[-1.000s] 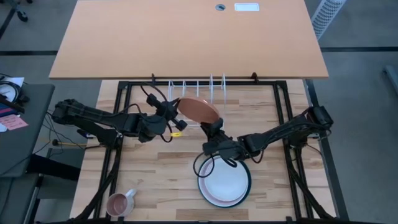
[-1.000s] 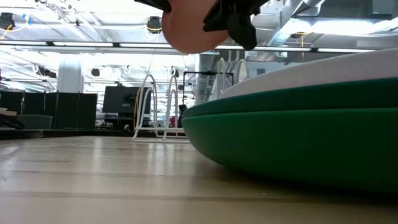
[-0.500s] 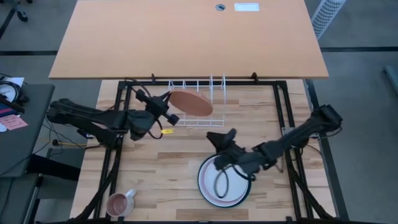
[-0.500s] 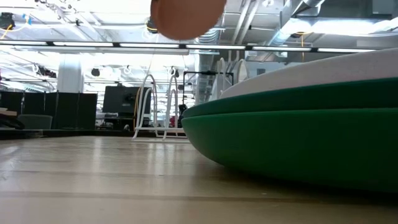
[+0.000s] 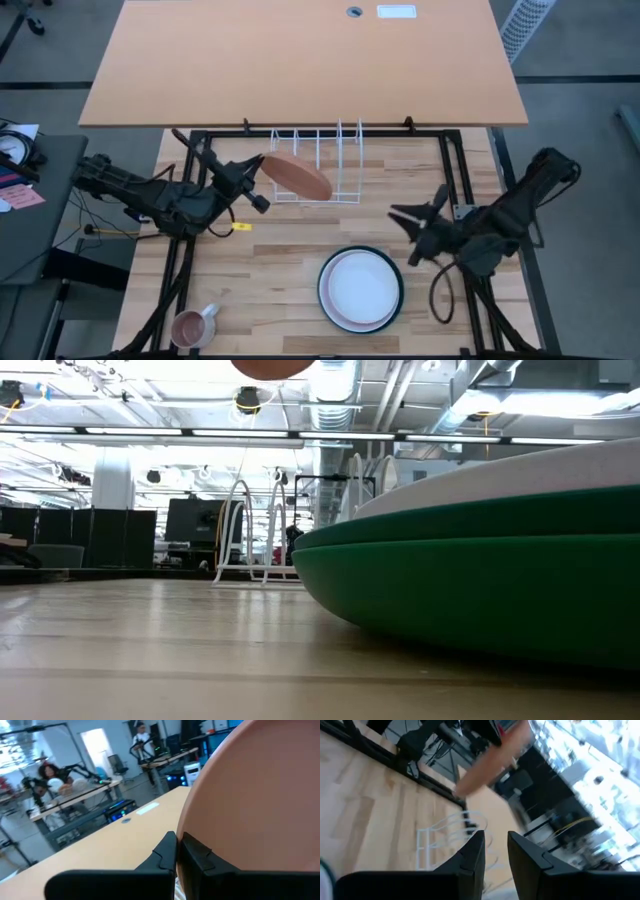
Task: Sort dishes
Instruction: Put the light orange plate in the dish rack
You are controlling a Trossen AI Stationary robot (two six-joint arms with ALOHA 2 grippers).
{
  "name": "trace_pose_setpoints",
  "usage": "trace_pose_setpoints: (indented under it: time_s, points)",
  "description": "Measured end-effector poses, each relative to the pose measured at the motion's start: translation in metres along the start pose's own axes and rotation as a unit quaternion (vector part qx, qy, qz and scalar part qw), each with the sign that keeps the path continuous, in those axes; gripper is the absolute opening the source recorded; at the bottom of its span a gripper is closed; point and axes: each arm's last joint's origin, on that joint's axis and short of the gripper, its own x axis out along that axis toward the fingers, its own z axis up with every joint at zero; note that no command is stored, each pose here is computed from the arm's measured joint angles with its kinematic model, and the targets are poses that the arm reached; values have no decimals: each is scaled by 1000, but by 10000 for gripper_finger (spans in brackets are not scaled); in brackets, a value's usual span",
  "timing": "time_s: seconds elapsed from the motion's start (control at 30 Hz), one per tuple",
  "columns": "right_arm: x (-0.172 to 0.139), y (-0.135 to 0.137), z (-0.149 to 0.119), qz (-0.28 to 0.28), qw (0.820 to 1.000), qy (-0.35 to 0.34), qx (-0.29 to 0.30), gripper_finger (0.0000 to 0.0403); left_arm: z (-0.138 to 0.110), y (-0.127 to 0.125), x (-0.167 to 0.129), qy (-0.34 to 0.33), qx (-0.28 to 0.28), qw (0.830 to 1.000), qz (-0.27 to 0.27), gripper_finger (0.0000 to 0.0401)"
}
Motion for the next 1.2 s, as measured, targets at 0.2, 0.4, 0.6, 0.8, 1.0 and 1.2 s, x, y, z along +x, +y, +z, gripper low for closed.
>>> trace_pose_setpoints:
  time_s: [0.2, 0.4, 0.6, 0.8, 1.0, 1.2]
  points:
    - [-8, -14, -12, 16, 998, 8, 63, 88, 0, -1, -4, 2, -1, 1000, 29, 0]
    - [-5, -6, -11, 27, 999, 9, 46, 88, -7, 2, -4, 12, -9, 996, 85, 0]
    - [0, 4, -9, 28, 999, 17, 14, 88, -15, 4, -5, 11, -27, 992, 120, 0]
    - [6, 4, -10, 21, 999, 26, 9, 88, -16, 5, -5, 11, -25, 992, 120, 0]
    - [10, 2, -11, 14, 999, 33, 11, 87, -18, 5, -5, 11, -25, 993, 118, 3]
    - [10, 2, -11, 17, 999, 33, 12, 87, -19, 3, -4, 15, -33, 995, 94, 6]
